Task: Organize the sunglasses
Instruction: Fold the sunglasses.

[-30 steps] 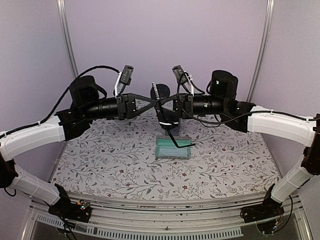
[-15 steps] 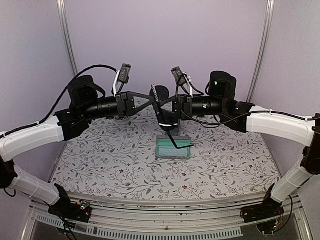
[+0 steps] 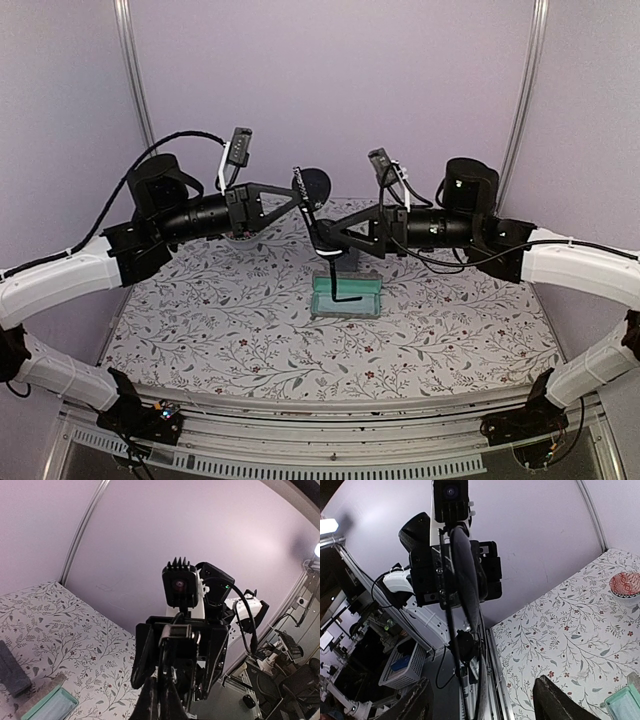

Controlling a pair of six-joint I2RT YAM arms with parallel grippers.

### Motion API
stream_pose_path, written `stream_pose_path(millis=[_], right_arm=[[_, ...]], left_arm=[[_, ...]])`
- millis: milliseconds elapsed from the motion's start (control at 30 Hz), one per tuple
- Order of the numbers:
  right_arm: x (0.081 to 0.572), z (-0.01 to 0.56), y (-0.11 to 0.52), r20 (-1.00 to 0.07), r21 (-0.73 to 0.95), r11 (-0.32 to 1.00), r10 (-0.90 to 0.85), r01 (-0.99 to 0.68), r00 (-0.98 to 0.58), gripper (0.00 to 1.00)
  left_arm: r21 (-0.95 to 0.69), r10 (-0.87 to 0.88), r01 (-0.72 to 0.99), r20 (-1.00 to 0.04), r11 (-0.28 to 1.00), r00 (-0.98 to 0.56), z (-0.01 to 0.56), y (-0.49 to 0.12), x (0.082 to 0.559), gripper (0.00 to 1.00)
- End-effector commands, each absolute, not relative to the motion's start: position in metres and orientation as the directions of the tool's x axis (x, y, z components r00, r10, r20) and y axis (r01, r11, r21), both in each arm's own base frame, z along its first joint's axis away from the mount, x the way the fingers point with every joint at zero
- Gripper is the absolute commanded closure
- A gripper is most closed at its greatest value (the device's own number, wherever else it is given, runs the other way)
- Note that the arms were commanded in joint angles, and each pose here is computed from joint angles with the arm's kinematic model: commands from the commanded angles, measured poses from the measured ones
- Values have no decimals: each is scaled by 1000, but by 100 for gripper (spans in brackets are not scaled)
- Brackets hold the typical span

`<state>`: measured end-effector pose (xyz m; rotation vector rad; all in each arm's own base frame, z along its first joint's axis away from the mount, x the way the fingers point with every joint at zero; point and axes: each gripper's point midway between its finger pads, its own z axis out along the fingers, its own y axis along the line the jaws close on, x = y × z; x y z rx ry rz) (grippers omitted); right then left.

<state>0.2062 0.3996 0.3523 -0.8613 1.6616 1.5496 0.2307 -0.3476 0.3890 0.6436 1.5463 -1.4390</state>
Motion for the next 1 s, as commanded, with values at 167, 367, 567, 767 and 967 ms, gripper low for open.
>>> stream_pose_path(millis=[167, 367, 567, 767, 967], right_arm=[[215, 329, 342, -822, 548, 355, 59, -758, -567, 37], [184, 311, 357, -817, 540, 238, -85, -808, -571, 61], [156, 338, 395, -872, 470, 10, -150, -882, -466, 67], [185, 376, 425, -896, 443, 0, -44, -896, -443, 68], [223, 378, 449, -842, 540, 97, 30, -836, -539, 65]], left_arm=[[-498, -374, 797, -850, 341, -371, 418, -313, 258, 100], [-491, -397, 789, -851, 370, -344, 428, -307, 264, 100], [-485, -364, 796, -860, 363, -358, 421, -313, 264, 100], [-477, -308, 807, -872, 349, -382, 406, -318, 258, 100], [-470, -255, 833, -878, 293, -405, 394, -324, 245, 100]])
